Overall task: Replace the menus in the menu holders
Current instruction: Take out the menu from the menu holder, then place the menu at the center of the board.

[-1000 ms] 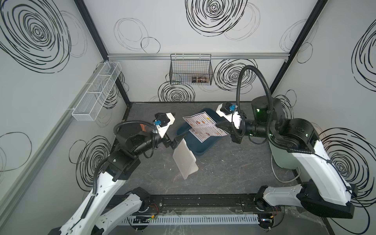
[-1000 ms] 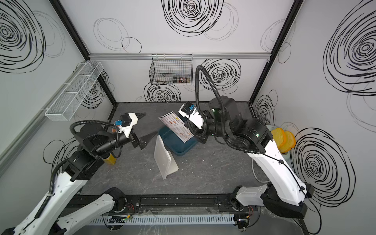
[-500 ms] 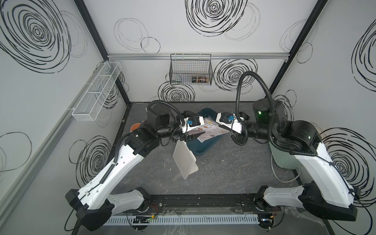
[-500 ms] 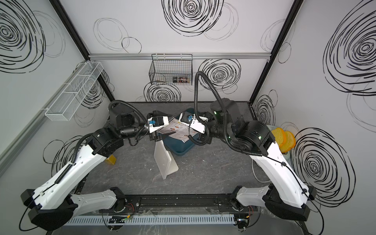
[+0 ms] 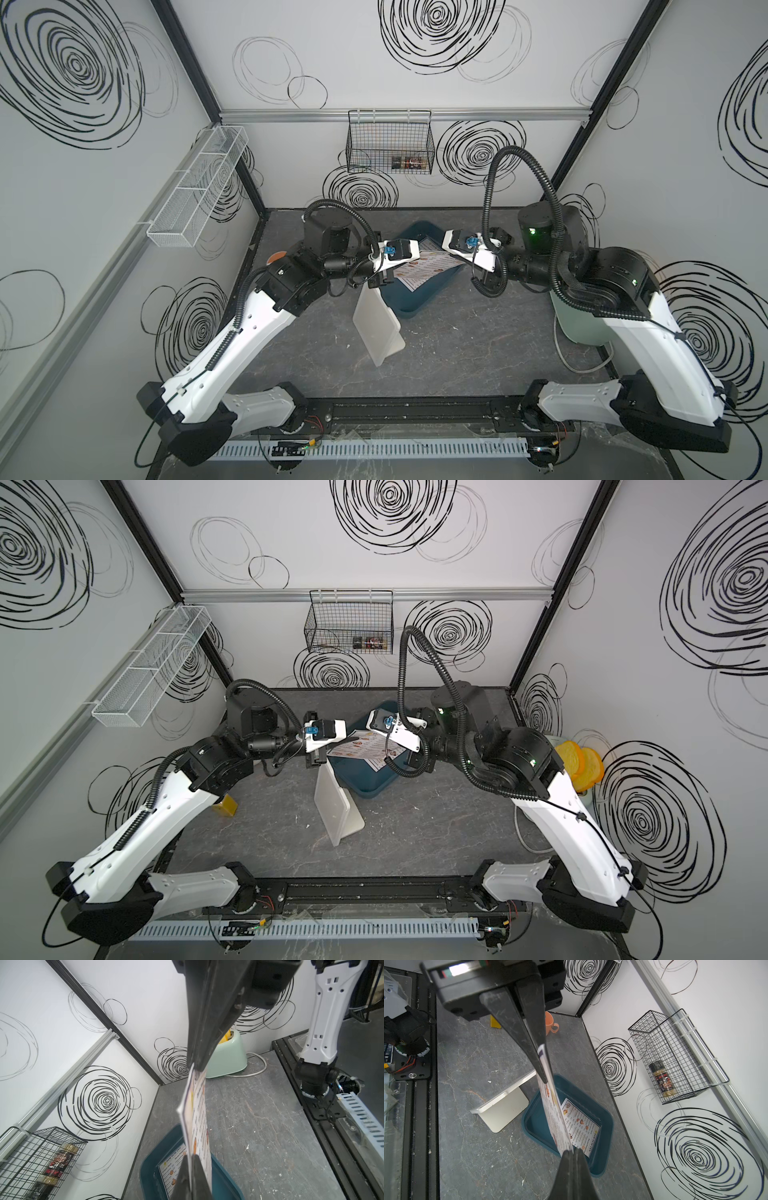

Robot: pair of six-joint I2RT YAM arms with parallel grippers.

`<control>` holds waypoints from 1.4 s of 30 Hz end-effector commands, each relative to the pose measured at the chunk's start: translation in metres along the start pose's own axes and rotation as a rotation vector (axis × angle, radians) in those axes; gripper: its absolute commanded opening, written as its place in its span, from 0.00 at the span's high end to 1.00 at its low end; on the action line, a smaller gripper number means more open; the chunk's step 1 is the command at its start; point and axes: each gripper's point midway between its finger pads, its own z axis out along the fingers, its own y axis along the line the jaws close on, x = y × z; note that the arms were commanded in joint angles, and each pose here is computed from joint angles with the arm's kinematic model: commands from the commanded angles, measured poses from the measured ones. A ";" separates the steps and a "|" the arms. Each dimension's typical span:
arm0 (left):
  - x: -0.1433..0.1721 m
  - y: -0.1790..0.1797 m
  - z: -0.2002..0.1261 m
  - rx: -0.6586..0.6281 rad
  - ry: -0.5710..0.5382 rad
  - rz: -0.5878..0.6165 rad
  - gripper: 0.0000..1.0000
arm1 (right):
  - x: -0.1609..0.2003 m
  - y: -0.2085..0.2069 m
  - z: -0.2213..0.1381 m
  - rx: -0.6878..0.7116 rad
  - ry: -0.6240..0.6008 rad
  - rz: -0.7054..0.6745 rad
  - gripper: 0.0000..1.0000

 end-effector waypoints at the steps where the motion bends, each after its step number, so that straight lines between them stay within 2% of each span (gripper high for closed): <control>1: -0.031 0.008 -0.004 -0.047 -0.124 -0.036 1.00 | -0.009 -0.018 -0.029 0.120 -0.062 0.050 0.51; 2: -0.037 0.006 -0.003 -0.051 -0.154 -0.068 1.00 | -0.012 -0.027 -0.039 0.174 -0.087 0.086 0.32; 3: -0.045 0.003 -0.001 -0.051 -0.194 -0.115 1.00 | -0.016 -0.039 -0.053 0.246 -0.125 0.131 0.21; 5: -0.060 -0.005 0.006 -0.050 -0.275 -0.244 1.00 | -0.019 -0.060 -0.079 0.375 -0.179 0.223 0.13; 8: -0.073 -0.028 0.023 -0.010 -0.382 -0.517 1.00 | -0.014 -0.089 -0.118 0.556 -0.221 0.384 0.11; 11: -0.075 -0.060 0.054 0.029 -0.407 -0.761 1.00 | -0.006 -0.106 -0.160 0.691 -0.266 0.501 0.11; 14: -0.085 -0.098 0.087 0.114 -0.413 -0.902 1.00 | -0.002 -0.112 -0.189 0.754 -0.308 0.558 0.12; 17: -0.090 -0.125 0.115 0.168 -0.433 -1.027 1.00 | 0.002 -0.109 -0.192 0.742 -0.300 0.582 0.12; 21: -0.073 -0.141 0.157 0.208 -0.433 -1.241 1.00 | 0.008 -0.103 -0.178 0.704 -0.267 0.617 0.12; 23: -0.053 -0.148 0.181 0.202 -0.380 -1.287 1.00 | 0.011 -0.100 -0.169 0.687 -0.263 0.642 0.12; 26: -0.007 -0.151 0.218 0.141 -0.271 -1.345 1.00 | 0.018 -0.091 -0.149 0.648 -0.262 0.689 0.12; 30: 0.053 -0.159 0.266 0.053 -0.091 -1.292 1.00 | 0.031 -0.076 -0.121 0.590 -0.251 0.762 0.12; 33: 0.089 -0.168 0.291 0.015 0.004 -1.250 1.00 | 0.041 -0.066 -0.105 0.559 -0.233 0.812 0.12; 38: 0.142 -0.185 0.315 -0.041 0.152 -1.168 1.00 | 0.051 -0.056 -0.088 0.525 -0.201 0.851 0.12; 42: 0.169 -0.189 0.322 -0.084 0.216 -1.123 1.00 | 0.055 -0.053 -0.083 0.519 -0.180 0.854 0.12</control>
